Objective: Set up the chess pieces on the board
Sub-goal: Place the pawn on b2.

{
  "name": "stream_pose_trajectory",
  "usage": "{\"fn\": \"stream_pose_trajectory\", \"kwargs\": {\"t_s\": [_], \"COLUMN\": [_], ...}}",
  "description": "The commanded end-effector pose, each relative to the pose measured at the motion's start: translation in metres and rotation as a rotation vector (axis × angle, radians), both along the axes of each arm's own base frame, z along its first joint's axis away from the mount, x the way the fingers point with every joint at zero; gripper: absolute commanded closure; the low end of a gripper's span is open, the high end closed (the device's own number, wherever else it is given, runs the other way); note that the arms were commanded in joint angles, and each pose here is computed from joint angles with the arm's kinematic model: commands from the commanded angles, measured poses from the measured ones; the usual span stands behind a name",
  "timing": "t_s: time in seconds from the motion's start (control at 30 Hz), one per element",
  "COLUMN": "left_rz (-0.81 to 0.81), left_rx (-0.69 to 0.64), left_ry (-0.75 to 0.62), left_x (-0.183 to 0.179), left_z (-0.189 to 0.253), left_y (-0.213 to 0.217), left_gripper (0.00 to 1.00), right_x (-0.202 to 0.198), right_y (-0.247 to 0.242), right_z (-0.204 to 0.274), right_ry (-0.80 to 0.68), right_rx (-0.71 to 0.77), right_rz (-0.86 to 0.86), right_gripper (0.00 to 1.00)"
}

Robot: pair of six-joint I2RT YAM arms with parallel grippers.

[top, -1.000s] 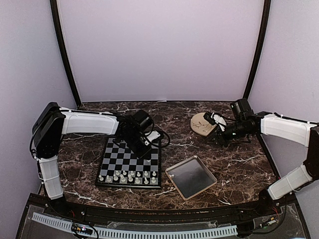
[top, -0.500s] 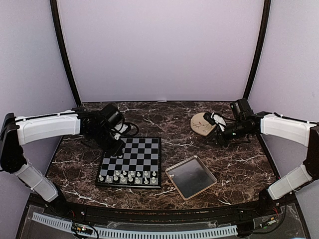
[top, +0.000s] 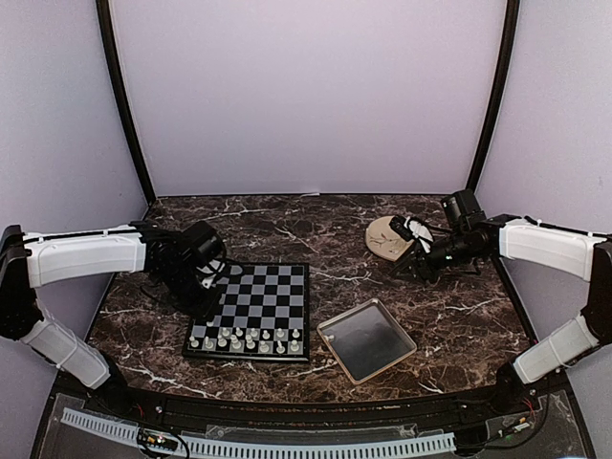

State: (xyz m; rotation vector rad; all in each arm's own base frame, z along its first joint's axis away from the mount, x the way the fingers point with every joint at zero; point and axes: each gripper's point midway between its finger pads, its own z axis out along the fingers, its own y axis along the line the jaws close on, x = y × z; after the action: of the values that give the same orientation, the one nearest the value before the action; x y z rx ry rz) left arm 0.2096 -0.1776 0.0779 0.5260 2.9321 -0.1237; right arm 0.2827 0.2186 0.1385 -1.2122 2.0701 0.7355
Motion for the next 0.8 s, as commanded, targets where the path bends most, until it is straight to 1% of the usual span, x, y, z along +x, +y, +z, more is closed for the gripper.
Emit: {"fn": "stream_pose_trajectory", "kwargs": {"t_s": [0.0,0.2,0.43,0.63,0.7,0.77], "left_rz": [0.008,-0.003,0.008,0.006,0.009,0.01], "left_rx": [0.006,-0.002,0.038,0.044,0.048,0.054], "left_ry": [0.041,0.066,0.098,0.106,0.108,0.108], "left_x": [-0.007,-0.008,-0.01,-0.01,-0.01,-0.011], "left_z": [-0.008,-0.016,-0.03,-0.032,-0.032,-0.031], "left_y": [0.002,-0.002,0.002,0.002,0.003,0.004], "left_gripper": [0.93,0.93,0.92,0.92,0.89,0.83], "right_x": [0.003,0.003,0.003,0.002,0.002,0.002], "right_y": [0.002,0.002,0.002,0.003,0.003,0.003], "right_z": [0.003,0.003,0.001,-0.001,-0.002,-0.001], "right_ry": [-0.018,-0.02,-0.016,-0.005,-0.004,-0.004], "right_rx": [0.018,0.016,0.015,0.016,0.015,0.017], "right_rz": [0.013,0.015,0.021,0.025,0.026,0.027], "right_gripper": [0.6,0.61,0.61,0.61,0.61,0.61]}}
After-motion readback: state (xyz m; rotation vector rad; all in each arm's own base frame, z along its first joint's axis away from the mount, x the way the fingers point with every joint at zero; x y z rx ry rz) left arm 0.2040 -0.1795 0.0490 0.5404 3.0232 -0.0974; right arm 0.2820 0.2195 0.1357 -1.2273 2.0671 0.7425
